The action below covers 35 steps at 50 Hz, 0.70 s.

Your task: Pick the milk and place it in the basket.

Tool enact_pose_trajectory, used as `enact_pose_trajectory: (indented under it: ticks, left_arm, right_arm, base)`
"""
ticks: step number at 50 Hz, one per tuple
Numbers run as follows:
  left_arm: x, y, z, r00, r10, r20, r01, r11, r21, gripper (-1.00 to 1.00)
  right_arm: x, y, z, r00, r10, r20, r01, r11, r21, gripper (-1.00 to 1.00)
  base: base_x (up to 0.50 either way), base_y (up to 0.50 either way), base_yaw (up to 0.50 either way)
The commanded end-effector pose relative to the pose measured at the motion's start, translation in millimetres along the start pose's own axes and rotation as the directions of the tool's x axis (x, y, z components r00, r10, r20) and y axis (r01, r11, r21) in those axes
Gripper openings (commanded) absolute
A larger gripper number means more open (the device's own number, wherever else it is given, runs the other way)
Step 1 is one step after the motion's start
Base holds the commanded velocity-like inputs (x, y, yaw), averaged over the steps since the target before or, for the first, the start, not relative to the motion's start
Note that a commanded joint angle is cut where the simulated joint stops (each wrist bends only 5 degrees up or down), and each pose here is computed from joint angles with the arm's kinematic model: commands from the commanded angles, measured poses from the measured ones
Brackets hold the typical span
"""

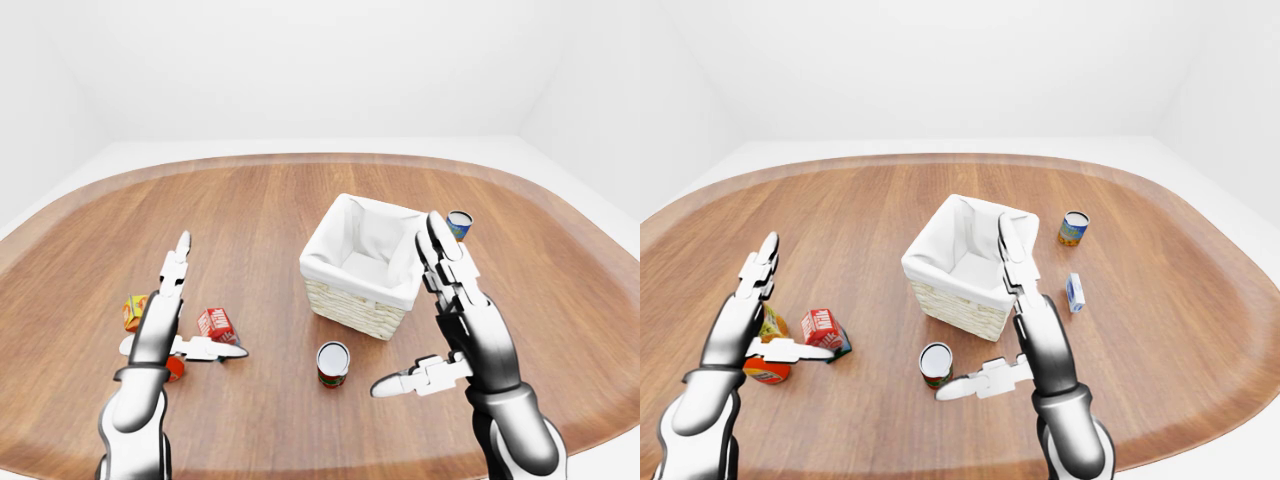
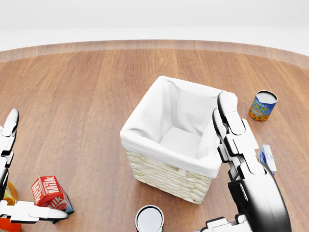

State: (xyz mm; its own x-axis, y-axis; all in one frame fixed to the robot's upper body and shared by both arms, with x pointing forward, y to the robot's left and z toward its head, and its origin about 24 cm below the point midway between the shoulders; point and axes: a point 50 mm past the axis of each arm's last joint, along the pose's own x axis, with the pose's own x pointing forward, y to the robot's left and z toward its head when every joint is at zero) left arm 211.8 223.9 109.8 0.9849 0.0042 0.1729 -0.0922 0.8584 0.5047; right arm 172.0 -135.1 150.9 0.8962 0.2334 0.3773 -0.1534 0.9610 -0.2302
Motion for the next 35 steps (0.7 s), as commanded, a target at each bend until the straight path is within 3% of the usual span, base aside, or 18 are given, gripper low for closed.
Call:
enact_pose_trajectory:
  ticks: [1, 16, 35]
  left_arm:
    - [3.3, -1.1, -29.2, 0.997, -0.004, -0.079, 0.006, 0.999, 0.036, 1.00]
    - [17.0, -6.6, -65.2, 0.979, 0.006, -0.205, -0.002, 1.000, 0.018, 1.00]
    - [20.5, -13.3, -57.6, 0.985, -0.012, -0.174, 0.018, 0.999, 0.029, 1.00]
  right_arm:
    - [-0.6, 0.0, 1.5, 1.000, 0.001, 0.005, -0.001, 1.000, 0.002, 1.00]
    - [-1.1, 0.5, 1.6, 1.000, 0.002, 0.007, -0.002, 1.000, 0.004, 1.00]
    - [-1.5, 1.8, 1.1, 1.000, 0.007, 0.003, -0.007, 1.000, 0.008, 1.00]
  base:
    - [0.00, 0.00, 0.00]
    - [0.00, 0.00, 0.00]
    - [0.00, 0.00, 0.00]
